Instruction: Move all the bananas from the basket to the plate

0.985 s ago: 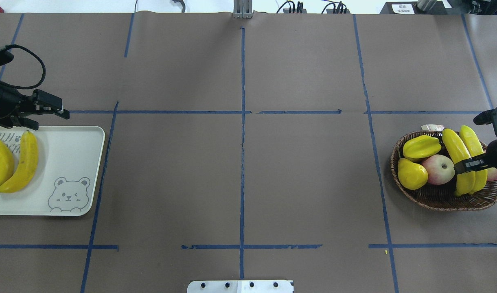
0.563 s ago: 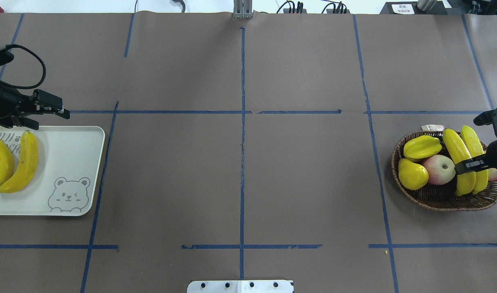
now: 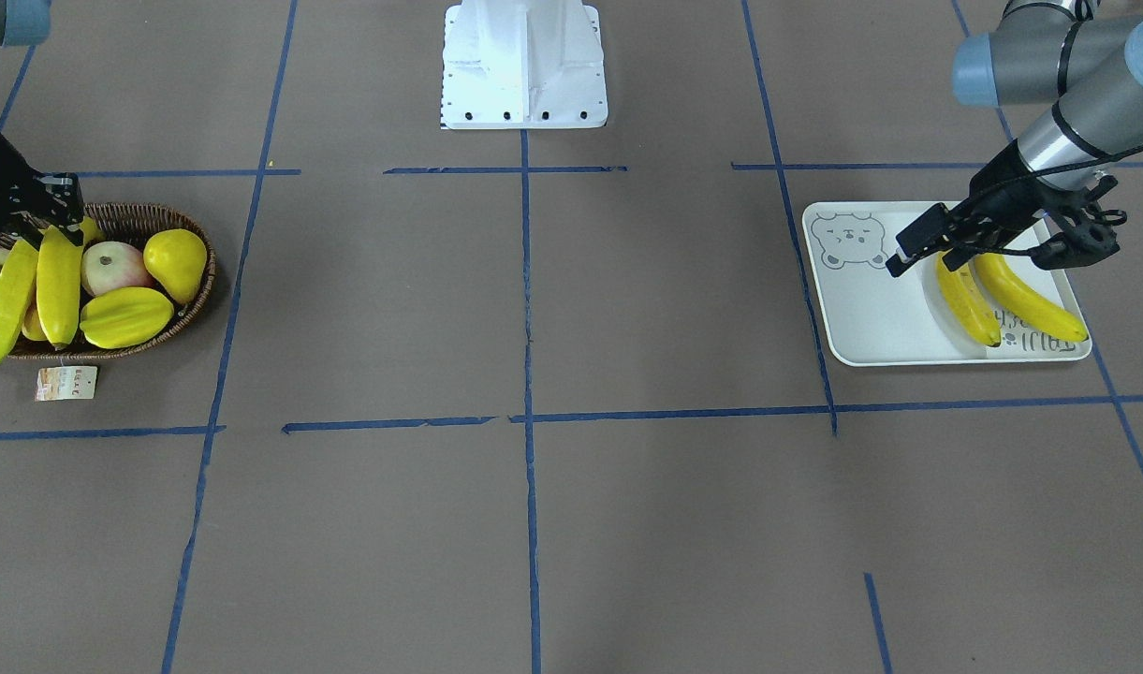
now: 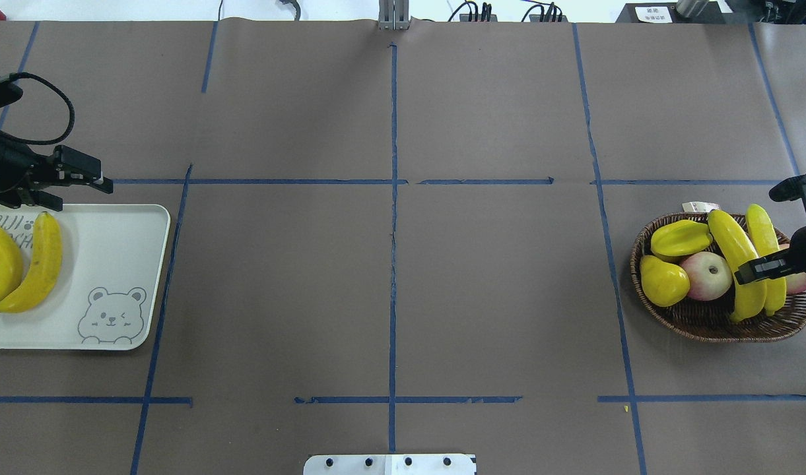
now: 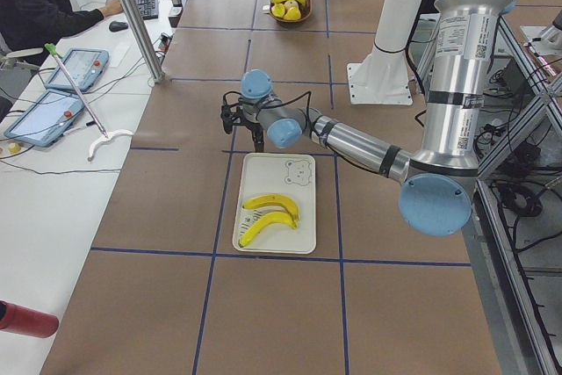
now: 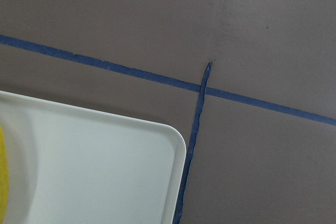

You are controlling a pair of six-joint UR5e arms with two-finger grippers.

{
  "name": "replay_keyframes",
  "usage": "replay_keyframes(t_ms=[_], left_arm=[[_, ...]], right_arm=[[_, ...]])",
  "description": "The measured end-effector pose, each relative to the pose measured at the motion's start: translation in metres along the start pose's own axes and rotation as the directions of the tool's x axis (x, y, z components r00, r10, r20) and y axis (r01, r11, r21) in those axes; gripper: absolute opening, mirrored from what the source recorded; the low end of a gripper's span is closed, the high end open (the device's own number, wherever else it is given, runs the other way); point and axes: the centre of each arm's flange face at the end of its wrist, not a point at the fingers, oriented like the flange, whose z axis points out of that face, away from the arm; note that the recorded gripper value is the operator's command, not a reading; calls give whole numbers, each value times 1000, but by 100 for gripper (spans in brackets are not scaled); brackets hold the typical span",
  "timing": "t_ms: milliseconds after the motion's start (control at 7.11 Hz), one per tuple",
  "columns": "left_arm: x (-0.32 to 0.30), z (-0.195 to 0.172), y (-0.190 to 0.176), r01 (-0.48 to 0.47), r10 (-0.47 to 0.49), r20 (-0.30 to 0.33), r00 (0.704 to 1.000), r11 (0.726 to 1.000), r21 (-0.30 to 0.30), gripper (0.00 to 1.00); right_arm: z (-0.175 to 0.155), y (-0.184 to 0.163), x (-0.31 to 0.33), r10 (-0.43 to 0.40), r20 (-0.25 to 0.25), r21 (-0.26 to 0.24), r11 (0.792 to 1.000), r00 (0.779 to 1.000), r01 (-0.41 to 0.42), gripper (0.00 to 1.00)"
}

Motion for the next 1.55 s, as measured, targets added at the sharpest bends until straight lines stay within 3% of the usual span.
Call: replay_keyframes(t_ms=[422,704,844,1126,1548], left_arm=[[0,1,0,1,-1,1,1000,1000,-2,100],[9,3,3,-10,9,-10,1000,1000,-8,100],[30,9,5,-13,12,-35,999,1000,-19,100],[109,26,15,41,-47,-139,989,998,-42,99],[234,39,54,174,-175,-323,930,984,-33,99]], right_arm=[[-51,1,4,35,84,45,998,996,-39,0],[-92,-12,-12,38,171,98,994,985,-55,0],[-107,-31,-39,66,238,109,990,969,-94,1],[-129,-72,-126,163,374,85,974,913,-209,1],[-126,-86,-269,219,470,82,954,855,-290,1]])
